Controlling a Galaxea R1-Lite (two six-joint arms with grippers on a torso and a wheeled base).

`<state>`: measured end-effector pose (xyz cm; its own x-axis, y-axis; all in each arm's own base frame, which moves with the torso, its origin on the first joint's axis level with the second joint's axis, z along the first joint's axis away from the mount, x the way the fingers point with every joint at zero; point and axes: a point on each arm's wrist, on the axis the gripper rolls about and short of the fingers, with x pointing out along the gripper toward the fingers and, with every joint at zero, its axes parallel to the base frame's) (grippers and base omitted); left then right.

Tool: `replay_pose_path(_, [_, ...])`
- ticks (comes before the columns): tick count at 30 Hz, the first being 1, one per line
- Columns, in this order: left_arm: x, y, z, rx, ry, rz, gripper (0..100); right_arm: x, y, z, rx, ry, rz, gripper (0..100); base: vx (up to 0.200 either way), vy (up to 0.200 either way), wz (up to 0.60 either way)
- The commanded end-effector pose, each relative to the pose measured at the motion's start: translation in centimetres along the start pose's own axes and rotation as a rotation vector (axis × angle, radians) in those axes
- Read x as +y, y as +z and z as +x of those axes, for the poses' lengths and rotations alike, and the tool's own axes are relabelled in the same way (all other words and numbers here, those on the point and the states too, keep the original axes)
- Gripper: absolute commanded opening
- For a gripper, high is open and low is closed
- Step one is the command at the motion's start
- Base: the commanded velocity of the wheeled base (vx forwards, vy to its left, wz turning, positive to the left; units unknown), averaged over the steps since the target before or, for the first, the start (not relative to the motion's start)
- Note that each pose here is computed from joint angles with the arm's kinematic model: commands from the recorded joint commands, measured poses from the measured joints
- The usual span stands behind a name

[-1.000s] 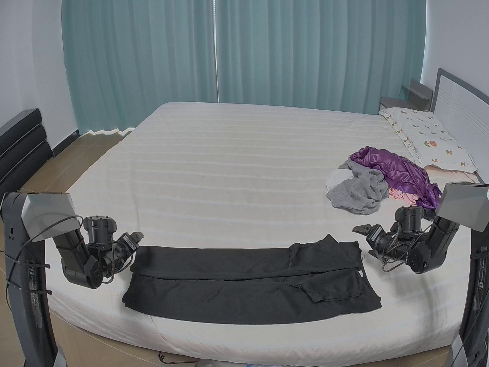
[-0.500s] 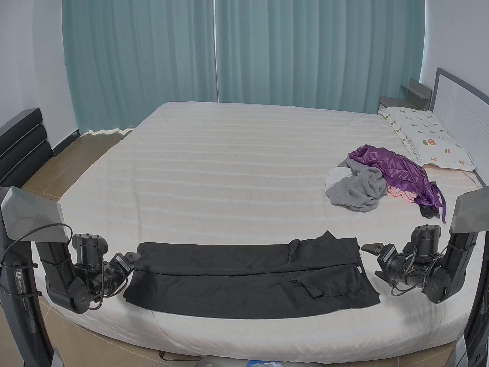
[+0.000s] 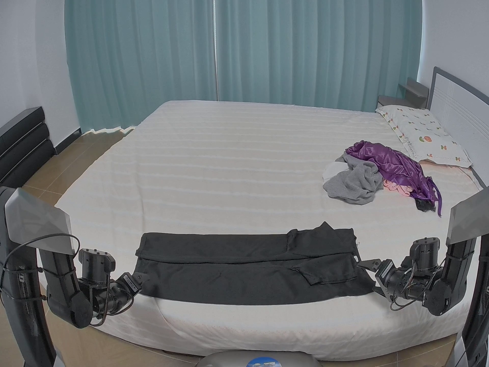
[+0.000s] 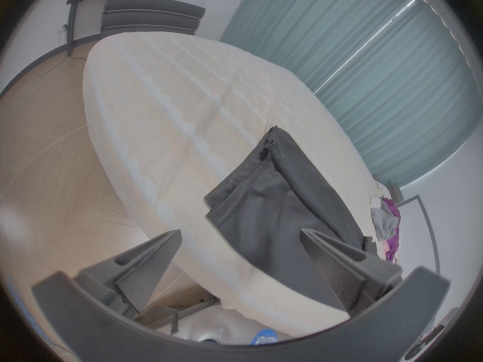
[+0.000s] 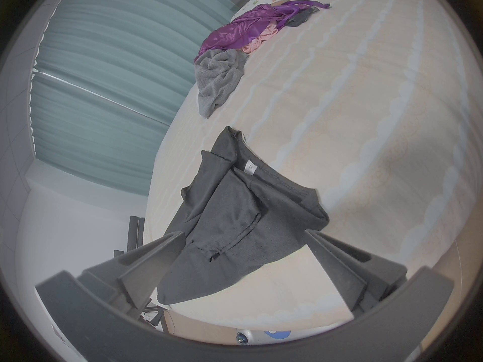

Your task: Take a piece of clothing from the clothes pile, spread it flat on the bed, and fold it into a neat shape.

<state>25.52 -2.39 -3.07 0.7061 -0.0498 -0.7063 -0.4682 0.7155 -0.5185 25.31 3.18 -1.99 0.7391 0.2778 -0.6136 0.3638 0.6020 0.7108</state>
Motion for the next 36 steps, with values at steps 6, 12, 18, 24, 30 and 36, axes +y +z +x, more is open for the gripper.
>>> replay_pose_path(6, [0.4,-0.9,-0.3,0.021,0.015,0.061,100,-0.3,-0.7,0.1,0.028,-0.02,-0.008,100,0.0,0.0,0.0])
replay_pose_path(12, [0.1,-0.5,0.9,0.002,0.005,0.061,100,-0.2,-1.2,0.2,0.045,-0.019,-0.019,100,0.0,0.0,0.0])
replay_pose_path(18, [0.0,-0.4,2.3,-0.049,0.044,0.134,100,-0.2,-1.2,0.2,0.044,-0.023,-0.02,100,0.0,0.0,0.0])
replay_pose_path(24, [-0.5,0.0,3.7,-0.092,0.055,0.147,100,-0.2,-1.3,0.2,0.033,-0.033,-0.026,100,0.0,0.0,0.0])
replay_pose_path(30, [-0.3,0.1,3.9,-0.103,0.06,0.147,0,-0.3,-1.6,0.1,0.021,-0.059,-0.047,100,0.0,0.0,0.0])
replay_pose_path(36, [0.0,0.6,3.8,-0.116,0.068,0.127,0,-0.8,-2.5,0.1,0.022,-0.112,-0.087,100,0.0,0.0,0.0])
